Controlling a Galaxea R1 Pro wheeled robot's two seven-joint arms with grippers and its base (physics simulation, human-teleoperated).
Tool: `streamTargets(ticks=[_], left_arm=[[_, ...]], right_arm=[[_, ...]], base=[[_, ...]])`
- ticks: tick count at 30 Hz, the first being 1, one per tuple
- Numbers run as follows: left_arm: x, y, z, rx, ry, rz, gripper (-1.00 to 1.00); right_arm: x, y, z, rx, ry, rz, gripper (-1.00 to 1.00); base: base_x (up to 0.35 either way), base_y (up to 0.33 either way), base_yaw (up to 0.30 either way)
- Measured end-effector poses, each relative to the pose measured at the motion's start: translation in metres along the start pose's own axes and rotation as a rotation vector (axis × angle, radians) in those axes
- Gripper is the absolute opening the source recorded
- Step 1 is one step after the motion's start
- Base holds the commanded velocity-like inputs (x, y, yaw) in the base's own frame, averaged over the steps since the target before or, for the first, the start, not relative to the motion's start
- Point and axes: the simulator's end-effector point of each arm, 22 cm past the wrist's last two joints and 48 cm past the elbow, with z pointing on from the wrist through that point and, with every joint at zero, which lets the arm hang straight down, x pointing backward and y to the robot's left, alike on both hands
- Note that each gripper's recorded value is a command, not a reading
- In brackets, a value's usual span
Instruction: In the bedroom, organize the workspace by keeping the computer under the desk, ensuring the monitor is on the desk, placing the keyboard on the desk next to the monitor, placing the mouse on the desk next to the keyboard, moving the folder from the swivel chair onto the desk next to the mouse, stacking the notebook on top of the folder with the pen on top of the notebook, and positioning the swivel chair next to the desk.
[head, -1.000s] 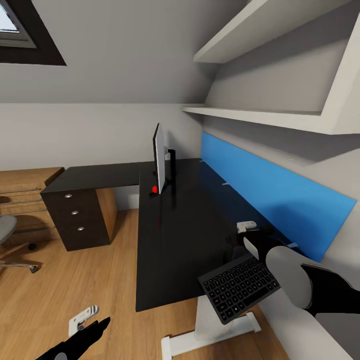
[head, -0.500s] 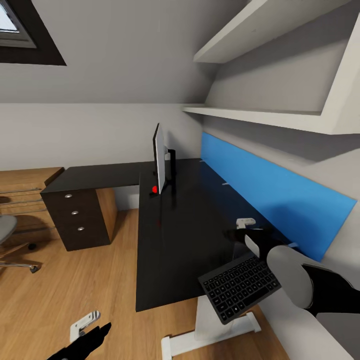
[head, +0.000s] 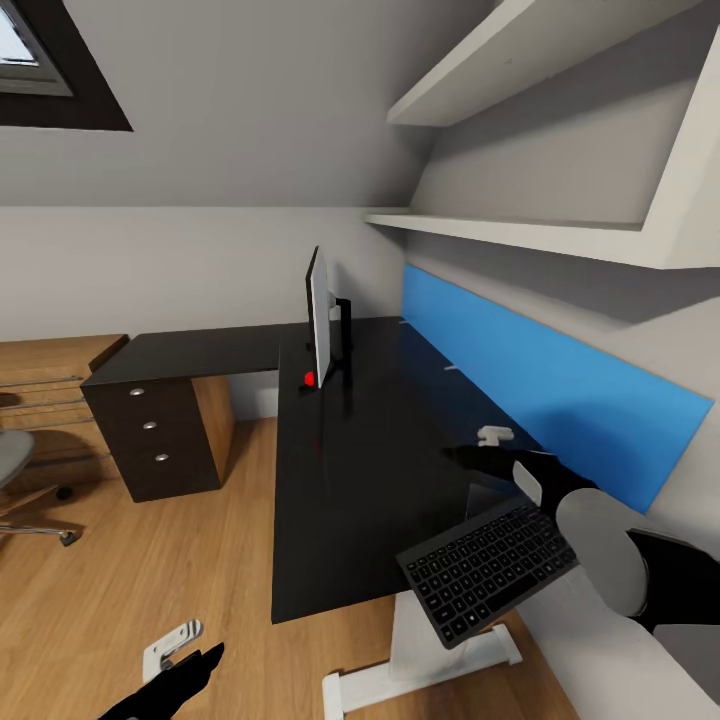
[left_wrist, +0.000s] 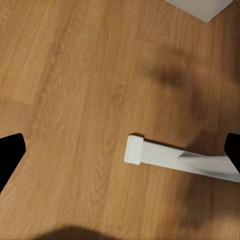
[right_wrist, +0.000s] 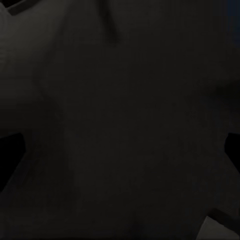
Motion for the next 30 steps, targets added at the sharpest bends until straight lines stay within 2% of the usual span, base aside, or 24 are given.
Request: streamTargets(ticks=[4, 11, 14, 19, 25, 30], left_arm=[[-0.001, 0.001, 0.000, -0.001, -0.001, 0.001, 1.00], [0.000, 0.000, 0.000, 0.000, 0.000, 0.002, 1.00], [0.000, 0.000, 0.000, 0.000, 0.000, 0.001, 1.00], [0.000, 0.000, 0.000, -0.001, 0.000, 0.001, 1.00], [0.000, 0.000, 0.000, 0.001, 0.001, 0.001, 1.00], [0.000, -0.001, 0.000, 0.001, 0.001, 0.001, 1.00]], right_arm=[[-0.002, 0.000, -0.004, -0.035, -0.005, -0.001, 1.00], [-0.012, -0.003, -0.006, -0.038, -0.046, -0.016, 1.00], [-0.017, -0.009, -0.006, -0.008, -0.073, -0.013, 1.00], [-0.022, -0.028, -0.003, 0.129, -0.147, 0.010, 1.00], [-0.019, 0.010, 0.016, 0.178, -0.189, 0.019, 1.00], [-0.016, 0.027, 0.023, 0.209, -0.194, 0.026, 1.00]], base=[[0.000, 0.000, 0.000], [0.000, 0.000, 0.000], [0.000, 0.000, 0.000], [0.000, 0.000, 0.000], [0.000, 0.000, 0.000], [0.000, 0.000, 0.000]])
